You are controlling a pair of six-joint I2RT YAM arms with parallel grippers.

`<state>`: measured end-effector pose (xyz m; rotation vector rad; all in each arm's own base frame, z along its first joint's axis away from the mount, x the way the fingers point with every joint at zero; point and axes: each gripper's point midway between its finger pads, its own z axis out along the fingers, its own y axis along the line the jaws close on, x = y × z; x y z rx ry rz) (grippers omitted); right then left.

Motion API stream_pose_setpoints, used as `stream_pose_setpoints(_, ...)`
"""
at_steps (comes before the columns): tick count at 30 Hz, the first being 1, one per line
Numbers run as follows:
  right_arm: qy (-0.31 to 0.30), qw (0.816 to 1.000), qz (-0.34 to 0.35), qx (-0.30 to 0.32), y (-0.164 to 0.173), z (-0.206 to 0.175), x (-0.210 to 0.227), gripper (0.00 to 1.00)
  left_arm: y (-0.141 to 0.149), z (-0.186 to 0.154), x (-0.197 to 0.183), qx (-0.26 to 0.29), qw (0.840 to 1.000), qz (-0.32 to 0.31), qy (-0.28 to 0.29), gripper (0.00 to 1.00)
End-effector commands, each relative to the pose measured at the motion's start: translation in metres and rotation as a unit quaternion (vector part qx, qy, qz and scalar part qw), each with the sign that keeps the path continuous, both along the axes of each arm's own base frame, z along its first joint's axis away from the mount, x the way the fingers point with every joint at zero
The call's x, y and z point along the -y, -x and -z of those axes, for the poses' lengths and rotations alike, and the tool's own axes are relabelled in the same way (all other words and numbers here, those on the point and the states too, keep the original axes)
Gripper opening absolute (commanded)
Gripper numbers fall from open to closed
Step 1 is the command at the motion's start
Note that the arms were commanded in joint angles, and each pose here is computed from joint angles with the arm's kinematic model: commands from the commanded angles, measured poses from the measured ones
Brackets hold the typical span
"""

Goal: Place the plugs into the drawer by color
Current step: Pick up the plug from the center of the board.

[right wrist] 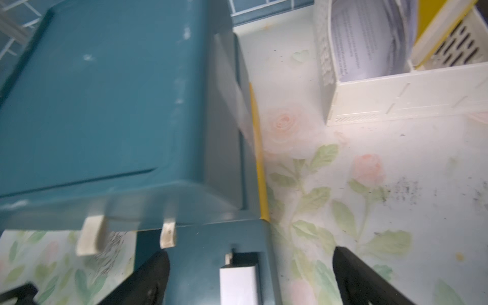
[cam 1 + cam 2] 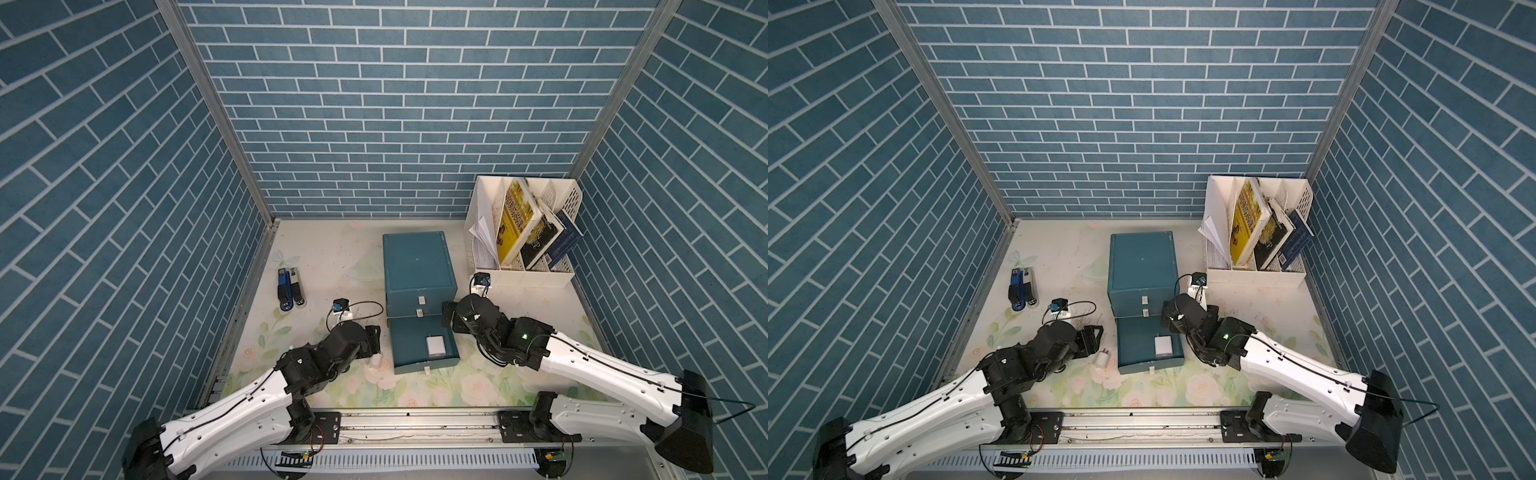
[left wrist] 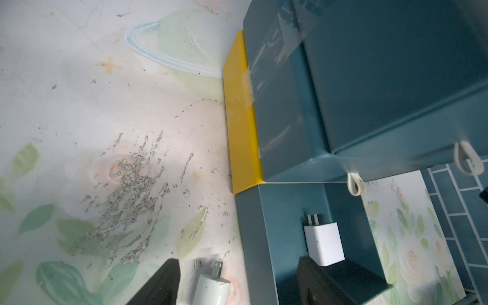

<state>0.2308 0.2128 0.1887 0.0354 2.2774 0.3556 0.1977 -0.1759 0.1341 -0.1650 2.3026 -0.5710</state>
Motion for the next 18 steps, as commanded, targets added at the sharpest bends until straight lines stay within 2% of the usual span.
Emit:
stream_pose_setpoints(1,0.01,1.0,0.013,0.012,-0.003,-0.012,0.009,1.0,0.0,0.005,-0.011,0.011,0.998,-0.054,-0.015,0.75)
stream_pose_setpoints(12,-0.015,0.999,0.04,0.007,0.0,-0.012,0.019,1.0,0.012,0.006,-0.02,0.007,0.999,-0.044,-0.031,0.78)
stream_pose_setpoints(18,-0.016,0.999,0.044,0.011,0.007,-0.02,0.032,0.99,0.008,0.001,0.002,0.007,0.998,0.003,-0.057,0.8)
